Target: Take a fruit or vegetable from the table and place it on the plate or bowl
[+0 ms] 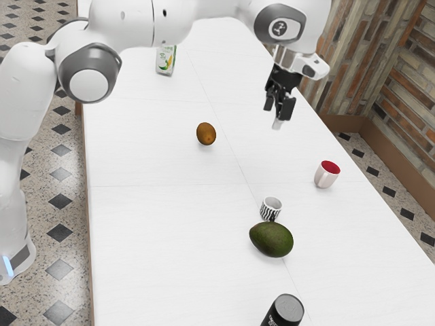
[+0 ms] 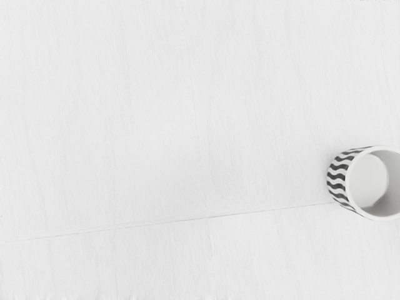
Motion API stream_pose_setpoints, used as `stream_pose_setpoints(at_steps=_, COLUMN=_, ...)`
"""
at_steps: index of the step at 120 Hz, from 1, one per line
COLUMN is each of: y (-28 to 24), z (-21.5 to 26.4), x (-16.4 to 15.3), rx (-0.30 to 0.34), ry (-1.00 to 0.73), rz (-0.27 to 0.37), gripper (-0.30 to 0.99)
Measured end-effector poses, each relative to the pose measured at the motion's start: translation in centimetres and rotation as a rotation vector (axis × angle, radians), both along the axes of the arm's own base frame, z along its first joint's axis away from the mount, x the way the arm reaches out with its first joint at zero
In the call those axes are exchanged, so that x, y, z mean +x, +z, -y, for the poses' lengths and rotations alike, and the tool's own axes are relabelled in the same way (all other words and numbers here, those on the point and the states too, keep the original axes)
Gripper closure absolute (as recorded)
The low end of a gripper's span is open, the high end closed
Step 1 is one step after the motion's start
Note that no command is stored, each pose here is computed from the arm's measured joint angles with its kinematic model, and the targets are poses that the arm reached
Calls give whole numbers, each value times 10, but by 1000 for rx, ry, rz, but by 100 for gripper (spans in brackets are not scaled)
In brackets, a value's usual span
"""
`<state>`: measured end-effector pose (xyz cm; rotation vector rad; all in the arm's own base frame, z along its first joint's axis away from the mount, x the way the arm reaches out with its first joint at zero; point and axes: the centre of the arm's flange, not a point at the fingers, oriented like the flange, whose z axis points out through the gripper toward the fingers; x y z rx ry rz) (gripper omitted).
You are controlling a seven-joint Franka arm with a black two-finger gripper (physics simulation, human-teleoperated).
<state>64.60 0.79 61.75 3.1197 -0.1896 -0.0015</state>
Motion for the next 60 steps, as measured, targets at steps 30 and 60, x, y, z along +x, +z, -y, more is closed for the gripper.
stream_pose_setpoints(at_steps=30, y=28, z=-58, x=-18, rx=11, ry=101, rz=40, gripper=0)
stream_pose_setpoints(at_steps=60, y=27, z=-25, x=-17, rx=48, ry=33, rz=32, gripper=0)
